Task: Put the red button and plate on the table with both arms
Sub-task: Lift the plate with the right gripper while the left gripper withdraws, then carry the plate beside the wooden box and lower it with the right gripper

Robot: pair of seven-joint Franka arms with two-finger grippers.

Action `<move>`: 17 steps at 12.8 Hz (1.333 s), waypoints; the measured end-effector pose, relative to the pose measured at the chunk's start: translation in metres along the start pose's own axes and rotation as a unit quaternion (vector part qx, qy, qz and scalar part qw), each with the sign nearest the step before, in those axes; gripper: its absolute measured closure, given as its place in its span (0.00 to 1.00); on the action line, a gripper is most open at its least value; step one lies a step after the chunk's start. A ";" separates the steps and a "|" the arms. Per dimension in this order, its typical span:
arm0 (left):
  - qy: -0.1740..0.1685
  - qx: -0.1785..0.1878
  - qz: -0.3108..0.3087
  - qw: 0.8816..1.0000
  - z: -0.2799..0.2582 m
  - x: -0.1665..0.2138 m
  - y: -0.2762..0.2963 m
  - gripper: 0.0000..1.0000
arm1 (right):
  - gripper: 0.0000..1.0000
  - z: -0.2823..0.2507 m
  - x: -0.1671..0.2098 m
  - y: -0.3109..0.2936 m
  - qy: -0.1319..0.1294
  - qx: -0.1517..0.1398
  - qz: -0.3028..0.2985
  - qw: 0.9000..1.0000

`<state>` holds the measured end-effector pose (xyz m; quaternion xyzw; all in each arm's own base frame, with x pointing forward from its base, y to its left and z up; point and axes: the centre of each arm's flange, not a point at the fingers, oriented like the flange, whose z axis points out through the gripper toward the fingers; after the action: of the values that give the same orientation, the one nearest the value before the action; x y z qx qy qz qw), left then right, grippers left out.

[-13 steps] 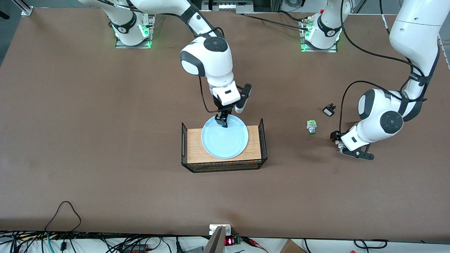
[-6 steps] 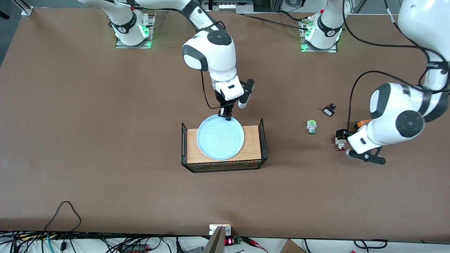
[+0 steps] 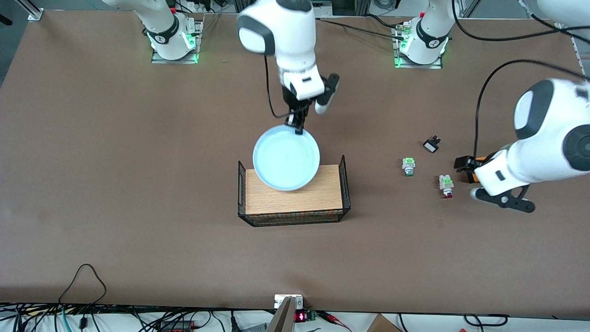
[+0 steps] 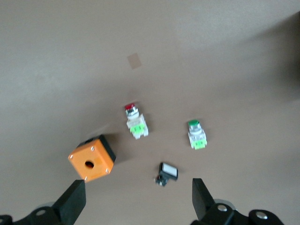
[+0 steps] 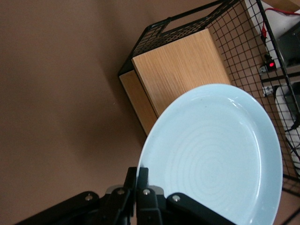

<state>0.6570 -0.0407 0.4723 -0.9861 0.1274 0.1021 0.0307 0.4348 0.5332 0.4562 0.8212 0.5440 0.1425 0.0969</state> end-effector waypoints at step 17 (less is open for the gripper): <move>0.099 -0.026 -0.064 0.993 -0.066 -0.121 0.000 0.00 | 0.97 0.134 -0.230 0.146 -0.224 -0.084 0.321 0.917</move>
<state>0.5553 -0.0172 0.5620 -0.9979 0.0642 0.0047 -0.0016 0.5216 0.2640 0.3466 0.9508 0.2016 0.0238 0.2338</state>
